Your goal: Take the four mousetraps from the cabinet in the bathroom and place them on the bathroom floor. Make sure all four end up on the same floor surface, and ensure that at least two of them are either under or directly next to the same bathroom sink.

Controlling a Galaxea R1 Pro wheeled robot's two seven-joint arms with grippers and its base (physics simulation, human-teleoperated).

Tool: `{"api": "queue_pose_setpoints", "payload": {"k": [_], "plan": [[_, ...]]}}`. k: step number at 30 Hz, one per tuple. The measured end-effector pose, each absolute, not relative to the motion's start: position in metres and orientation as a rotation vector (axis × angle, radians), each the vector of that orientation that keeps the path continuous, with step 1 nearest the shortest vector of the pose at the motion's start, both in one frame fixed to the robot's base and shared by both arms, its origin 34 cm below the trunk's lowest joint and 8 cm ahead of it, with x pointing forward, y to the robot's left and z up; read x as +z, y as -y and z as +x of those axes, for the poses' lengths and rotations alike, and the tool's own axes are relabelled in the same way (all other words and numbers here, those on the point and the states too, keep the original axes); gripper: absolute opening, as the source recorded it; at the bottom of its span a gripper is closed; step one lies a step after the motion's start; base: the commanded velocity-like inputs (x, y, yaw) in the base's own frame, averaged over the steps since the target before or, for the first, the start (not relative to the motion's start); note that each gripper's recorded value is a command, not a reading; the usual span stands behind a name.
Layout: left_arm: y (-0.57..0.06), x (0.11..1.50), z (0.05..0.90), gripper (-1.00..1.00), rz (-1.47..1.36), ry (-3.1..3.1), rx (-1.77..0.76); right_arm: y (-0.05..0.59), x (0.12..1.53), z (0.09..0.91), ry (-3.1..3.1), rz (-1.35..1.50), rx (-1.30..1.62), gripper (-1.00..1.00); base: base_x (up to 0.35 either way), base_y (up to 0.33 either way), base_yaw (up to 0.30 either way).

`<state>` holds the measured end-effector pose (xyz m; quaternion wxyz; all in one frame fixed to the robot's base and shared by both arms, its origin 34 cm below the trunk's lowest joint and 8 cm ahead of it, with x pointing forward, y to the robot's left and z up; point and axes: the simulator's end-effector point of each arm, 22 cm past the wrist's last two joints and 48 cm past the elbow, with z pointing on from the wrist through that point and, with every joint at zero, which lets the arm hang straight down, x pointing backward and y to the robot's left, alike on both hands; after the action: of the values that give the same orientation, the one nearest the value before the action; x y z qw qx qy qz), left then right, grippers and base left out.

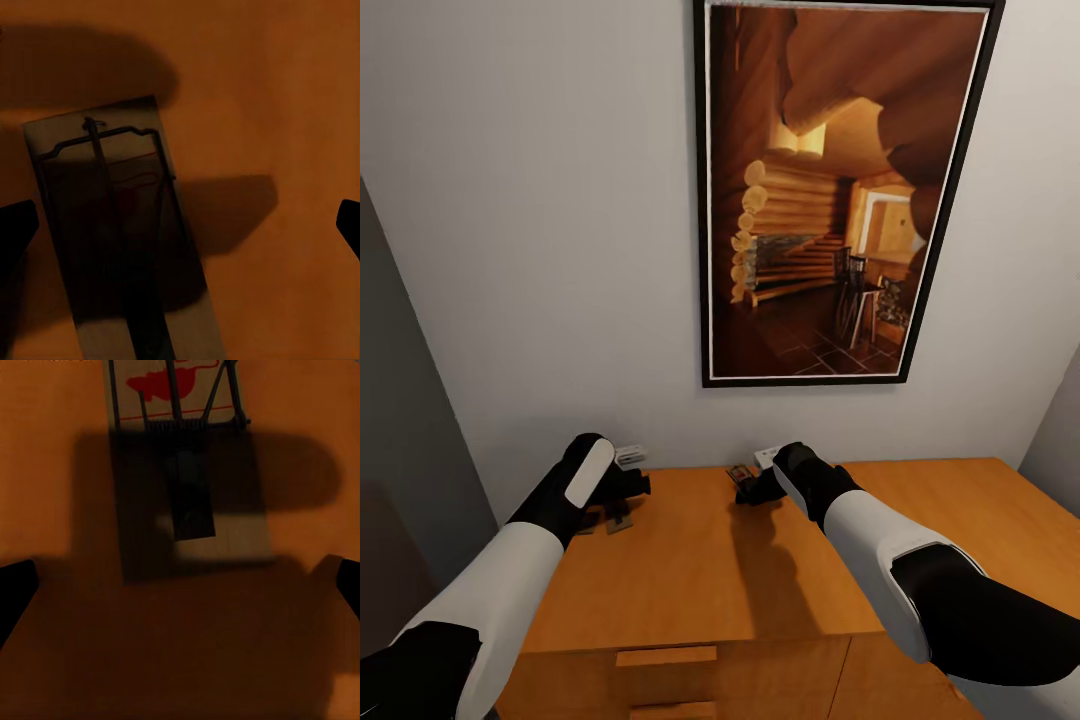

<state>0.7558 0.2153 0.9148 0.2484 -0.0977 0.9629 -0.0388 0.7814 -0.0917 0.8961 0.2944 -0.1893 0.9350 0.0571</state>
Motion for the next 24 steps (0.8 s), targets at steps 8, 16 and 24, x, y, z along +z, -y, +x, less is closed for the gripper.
{"api": "queue_pose_setpoints", "payload": {"k": [8, 16, 24], "plan": [[-0.2148, 0.9149, 0.7555, 1.00, -0.265, -2.624, -0.105, 0.0918, 0.8963, 0.7811, -2.489, -0.504, 0.151, 1.00, 0.071, 0.000, 0.000], [-0.2155, 0.9148, 0.7558, 1.00, -0.265, -2.624, -0.102, 0.0916, 0.8962, 0.7814, -2.488, -0.504, 0.152, 1.00, 0.064, 0.000, 0.000], [-0.2154, 0.9149, 0.7560, 1.00, -0.264, -2.623, -0.102, 0.0916, 0.8962, 0.7815, -2.488, -0.504, 0.152, 1.00, 0.008, 0.000, 0.000]]}}
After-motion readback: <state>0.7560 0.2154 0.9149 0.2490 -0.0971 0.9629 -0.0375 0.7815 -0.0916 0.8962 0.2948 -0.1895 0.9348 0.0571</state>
